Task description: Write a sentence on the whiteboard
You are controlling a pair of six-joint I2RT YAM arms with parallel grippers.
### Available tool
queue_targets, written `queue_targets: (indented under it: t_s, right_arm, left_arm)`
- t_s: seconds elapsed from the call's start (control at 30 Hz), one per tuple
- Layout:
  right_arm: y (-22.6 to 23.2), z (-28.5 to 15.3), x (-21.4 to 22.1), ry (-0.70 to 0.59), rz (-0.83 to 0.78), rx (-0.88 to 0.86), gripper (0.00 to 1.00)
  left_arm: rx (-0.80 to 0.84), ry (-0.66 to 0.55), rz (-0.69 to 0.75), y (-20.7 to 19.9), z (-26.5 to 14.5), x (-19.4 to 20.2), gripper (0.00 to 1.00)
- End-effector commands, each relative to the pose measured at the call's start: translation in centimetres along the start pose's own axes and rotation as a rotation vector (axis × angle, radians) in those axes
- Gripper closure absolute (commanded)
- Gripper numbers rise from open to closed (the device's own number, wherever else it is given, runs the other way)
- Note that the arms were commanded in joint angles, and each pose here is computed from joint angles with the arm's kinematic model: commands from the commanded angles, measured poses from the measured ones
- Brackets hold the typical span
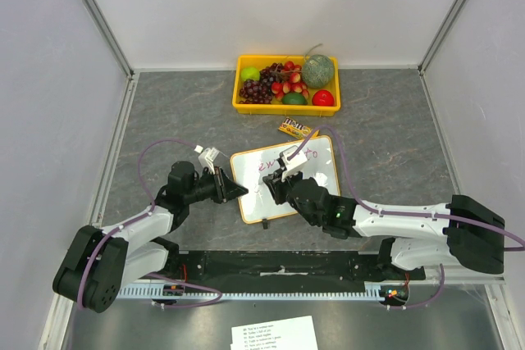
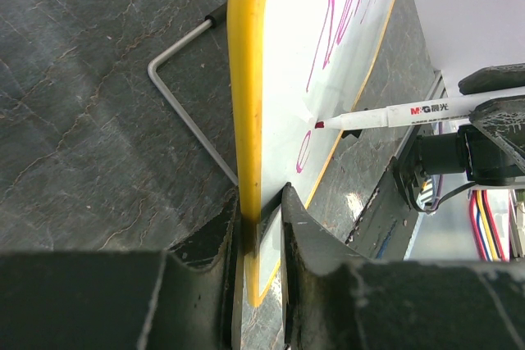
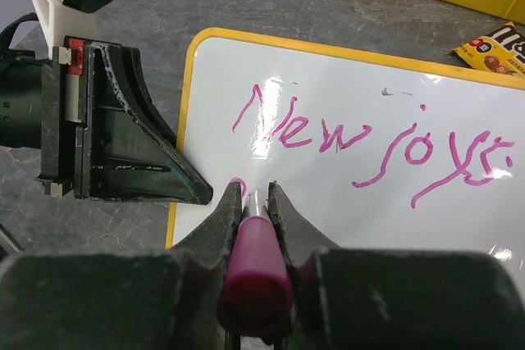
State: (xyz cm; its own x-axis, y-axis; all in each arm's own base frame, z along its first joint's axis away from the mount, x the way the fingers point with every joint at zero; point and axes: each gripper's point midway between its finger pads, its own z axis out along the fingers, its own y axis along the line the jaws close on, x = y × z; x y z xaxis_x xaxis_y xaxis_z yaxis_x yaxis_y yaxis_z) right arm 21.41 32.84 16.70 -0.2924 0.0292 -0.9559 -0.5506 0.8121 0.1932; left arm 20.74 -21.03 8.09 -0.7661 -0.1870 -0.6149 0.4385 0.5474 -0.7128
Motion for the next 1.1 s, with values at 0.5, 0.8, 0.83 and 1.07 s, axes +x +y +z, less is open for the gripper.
queue_targets:
  t_s: [0.5,0.8,0.83,1.07]
  right_arm:
    - [-0.5,-1.0,1.7,0.043,0.029,-0.019,1.00]
    - [-0.5,-0.9,1.3,0.023,0.048,-0.015,1.00]
    - [-0.5,-0.8,1.1,0.013,0.051,-0.009,1.00]
    - [-0.4,-0.5,-1.1,-0.048,0.057,0.008,1.00]
  left_arm:
    - [-0.063,0.001,0.049,1.4,0.2,0.0,0.98]
    - [-0.064,-0.001,0.048,1.4,0.2,-0.1,0.98]
    - [-0.063,0.001,0.048,1.4,0.2,0.0,0.98]
    - [-0.062,0.002,0.048,1.4,0.2,0.0,0.98]
